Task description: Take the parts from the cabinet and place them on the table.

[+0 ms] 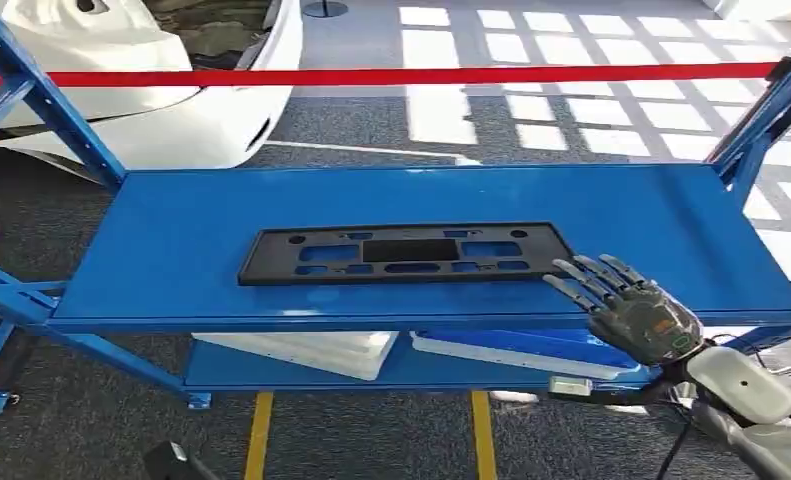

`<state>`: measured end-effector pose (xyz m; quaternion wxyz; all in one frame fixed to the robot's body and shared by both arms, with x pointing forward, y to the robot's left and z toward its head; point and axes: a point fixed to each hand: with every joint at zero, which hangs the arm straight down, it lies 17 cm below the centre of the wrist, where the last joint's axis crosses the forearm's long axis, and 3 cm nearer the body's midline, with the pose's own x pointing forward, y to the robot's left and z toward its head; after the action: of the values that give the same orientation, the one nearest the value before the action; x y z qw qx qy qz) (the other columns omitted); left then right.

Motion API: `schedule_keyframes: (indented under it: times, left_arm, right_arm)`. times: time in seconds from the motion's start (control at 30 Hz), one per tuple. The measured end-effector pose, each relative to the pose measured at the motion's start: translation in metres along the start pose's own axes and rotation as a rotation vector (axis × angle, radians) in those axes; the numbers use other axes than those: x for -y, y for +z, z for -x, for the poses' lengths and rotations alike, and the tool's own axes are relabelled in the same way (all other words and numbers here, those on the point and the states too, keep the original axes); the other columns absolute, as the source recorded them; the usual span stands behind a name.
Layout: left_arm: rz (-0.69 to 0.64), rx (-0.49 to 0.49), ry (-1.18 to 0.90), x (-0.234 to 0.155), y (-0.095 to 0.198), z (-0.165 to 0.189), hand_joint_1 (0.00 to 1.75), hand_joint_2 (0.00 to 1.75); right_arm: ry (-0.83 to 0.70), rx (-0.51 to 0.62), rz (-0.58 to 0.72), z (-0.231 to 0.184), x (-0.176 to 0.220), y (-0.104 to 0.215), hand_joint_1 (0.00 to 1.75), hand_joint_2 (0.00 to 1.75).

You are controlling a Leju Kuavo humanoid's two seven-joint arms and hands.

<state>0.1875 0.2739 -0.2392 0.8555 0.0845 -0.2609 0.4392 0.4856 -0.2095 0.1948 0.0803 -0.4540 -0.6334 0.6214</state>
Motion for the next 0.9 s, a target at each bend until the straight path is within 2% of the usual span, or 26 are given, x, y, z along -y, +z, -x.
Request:
schedule_keyframes:
  times: [0.9]
  left_arm:
    - [0.025,-0.013,-0.015,0.007,0.001,0.002,0.0,0.0]
  right_arm:
    - [-0.065,0.027,-0.008,-0.027,-0.011,-0.048,0.0,1.75]
